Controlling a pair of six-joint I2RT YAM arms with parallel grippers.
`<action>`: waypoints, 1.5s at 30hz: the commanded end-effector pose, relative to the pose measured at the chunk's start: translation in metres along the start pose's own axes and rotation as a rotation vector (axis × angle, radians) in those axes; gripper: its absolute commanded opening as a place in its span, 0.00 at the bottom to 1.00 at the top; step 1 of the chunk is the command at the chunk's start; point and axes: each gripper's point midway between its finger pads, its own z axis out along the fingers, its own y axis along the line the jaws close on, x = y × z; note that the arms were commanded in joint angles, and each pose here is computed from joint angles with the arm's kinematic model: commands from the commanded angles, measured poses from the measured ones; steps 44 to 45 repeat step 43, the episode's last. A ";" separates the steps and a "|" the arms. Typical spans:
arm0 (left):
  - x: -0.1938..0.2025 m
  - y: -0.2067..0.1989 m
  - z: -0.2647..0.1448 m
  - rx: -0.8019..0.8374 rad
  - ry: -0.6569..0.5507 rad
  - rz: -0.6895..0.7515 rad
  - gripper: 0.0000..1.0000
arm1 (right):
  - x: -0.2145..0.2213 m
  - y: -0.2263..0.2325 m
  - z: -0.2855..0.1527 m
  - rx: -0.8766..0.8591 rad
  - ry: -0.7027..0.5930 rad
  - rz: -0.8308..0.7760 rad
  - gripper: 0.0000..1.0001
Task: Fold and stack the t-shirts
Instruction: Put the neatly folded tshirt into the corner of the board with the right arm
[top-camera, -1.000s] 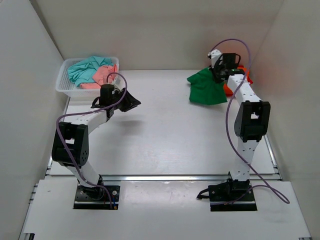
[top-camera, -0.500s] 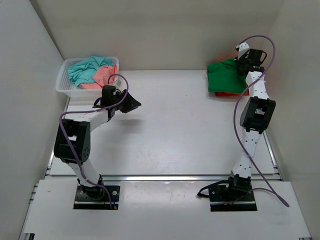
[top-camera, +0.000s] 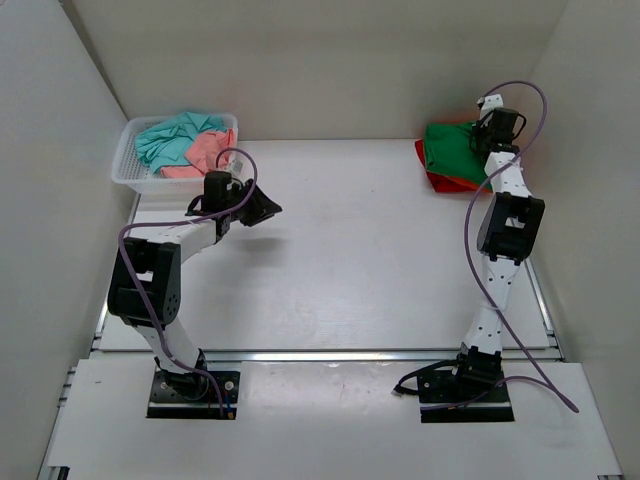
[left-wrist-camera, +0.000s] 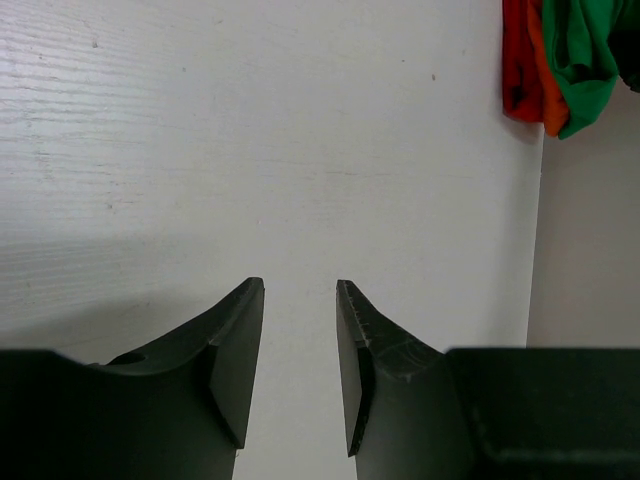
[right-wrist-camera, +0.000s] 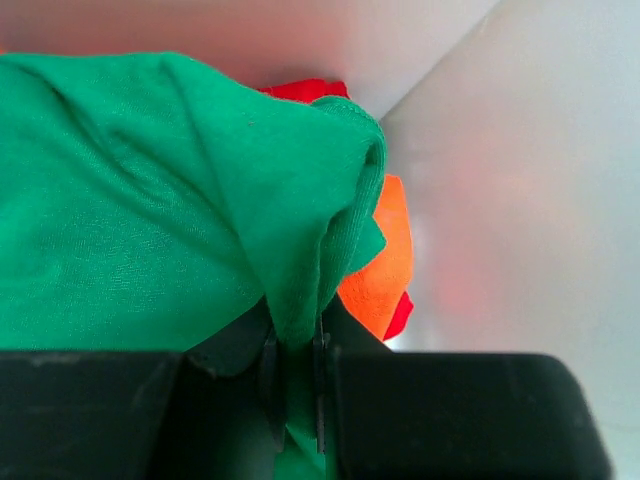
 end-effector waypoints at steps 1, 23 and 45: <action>0.001 0.000 -0.002 -0.003 -0.010 0.027 0.46 | -0.059 -0.051 -0.023 0.163 -0.162 0.030 0.00; 0.012 -0.001 -0.011 -0.015 0.043 0.051 0.45 | -0.126 -0.102 -0.111 0.415 -0.261 0.136 0.90; 0.083 -0.034 -0.100 -0.081 0.269 0.299 0.99 | 0.047 0.211 -0.408 -0.378 0.113 0.259 0.99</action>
